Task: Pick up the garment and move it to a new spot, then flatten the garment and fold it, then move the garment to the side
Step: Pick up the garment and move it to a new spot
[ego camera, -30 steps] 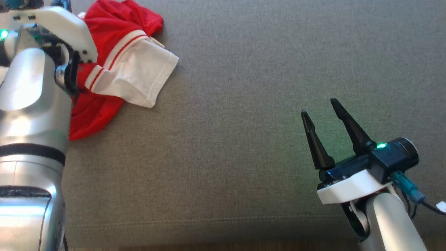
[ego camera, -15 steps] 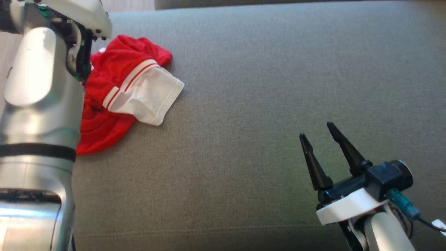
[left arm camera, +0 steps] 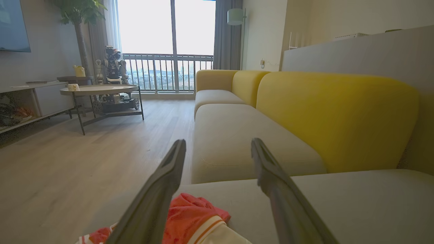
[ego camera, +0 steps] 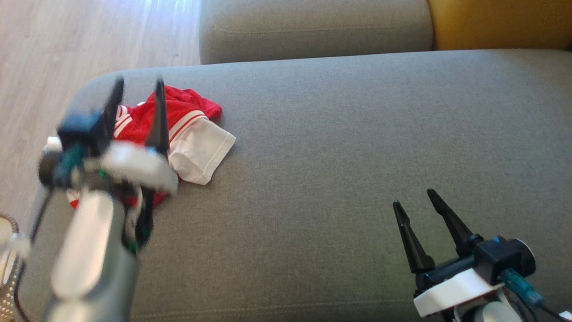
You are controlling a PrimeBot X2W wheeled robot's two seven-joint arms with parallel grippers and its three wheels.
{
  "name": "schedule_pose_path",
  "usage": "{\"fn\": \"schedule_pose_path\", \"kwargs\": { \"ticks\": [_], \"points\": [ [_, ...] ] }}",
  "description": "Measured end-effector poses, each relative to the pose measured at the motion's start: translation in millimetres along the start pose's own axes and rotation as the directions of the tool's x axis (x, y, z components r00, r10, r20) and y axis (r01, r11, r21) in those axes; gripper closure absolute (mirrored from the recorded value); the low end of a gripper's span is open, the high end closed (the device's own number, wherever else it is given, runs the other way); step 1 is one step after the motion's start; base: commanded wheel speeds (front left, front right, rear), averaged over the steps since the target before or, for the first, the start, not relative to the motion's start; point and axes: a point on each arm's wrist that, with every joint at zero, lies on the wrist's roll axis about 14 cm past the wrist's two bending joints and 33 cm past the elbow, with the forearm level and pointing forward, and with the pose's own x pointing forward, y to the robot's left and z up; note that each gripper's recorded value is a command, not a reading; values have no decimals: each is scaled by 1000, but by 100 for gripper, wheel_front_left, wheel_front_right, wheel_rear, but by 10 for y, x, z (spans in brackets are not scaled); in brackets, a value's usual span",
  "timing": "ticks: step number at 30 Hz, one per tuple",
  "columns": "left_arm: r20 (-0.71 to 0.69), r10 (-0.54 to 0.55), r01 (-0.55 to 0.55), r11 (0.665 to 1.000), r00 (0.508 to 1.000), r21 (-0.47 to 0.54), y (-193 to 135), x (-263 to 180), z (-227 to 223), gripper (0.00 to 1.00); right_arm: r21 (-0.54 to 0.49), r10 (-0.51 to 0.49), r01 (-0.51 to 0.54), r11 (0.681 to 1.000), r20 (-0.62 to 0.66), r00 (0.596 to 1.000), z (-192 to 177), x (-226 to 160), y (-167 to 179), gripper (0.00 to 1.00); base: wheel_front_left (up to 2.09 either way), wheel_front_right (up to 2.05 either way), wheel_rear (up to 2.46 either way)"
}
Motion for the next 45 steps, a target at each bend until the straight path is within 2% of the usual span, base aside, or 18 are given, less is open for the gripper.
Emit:
{"fn": "schedule_pose_path", "kwargs": {
  "ticks": [5, 11, 15, 21, 25, 35, 38, 40, 42, 45],
  "points": [
    [10, 39, -38, 996, 999, -80, -3, -537, -132, 0, -1, 6, -6, 1000, 6, 1000, 21, -19, 23, 0, 0, 0, 0],
    [-42, 149, -152, 985, 988, -86, 128, -1052, -372, 0, -3, 9, -9, 1000, 21, 1000, 72, -18, 33, 0, 0, 0, 0],
    [-63, 173, -178, 980, 983, -90, 120, -1173, -436, 0, -1, 11, -11, 1000, 10, 1000, 37, -43, 43, 0, 0, 0, 0],
    [-33, 171, -173, 983, 985, -67, 135, -1107, -370, 0, 2, 14, -14, 1000, 0, 1000, 4, -29, 49, 0, 0, 0, 0],
    [-65, 178, -182, 982, 982, -60, 214, -949, -454, 0, 4, 11, -10, 1000, -19, 1000, -60, -13, 35, 0, 0, 0, 0],
    [-187, 114, -113, 993, 976, 16, 396, -20, -692, 0, 4, -1, 1, 1000, -43, 999, -205, 281, -65, 0, 0, 0, 0],
    [-297, 113, -103, 993, 948, 51, 510, 259, -925, 0, 4, -11, 11, 1000, -43, 999, -245, 402, -128, 0, 0, 0, 0],
    [-386, 128, -108, 991, 913, 72, 596, 391, -1128, 0, 5, -19, 19, 1000, -55, 998, -307, 453, -166, 0, 0, 0, 0],
    [-492, 135, -104, 991, 860, 88, 656, 456, -1380, 0, 6, -26, 27, 1000, -66, 997, -368, 495, -205, 0, 0, 0, 0],
    [-639, 149, -102, 989, 755, 110, 740, 455, -1764, 0, 4, -35, 36, 999, -77, 996, -440, 564, -256, 0, 0, 0, 0]
  ]
}}
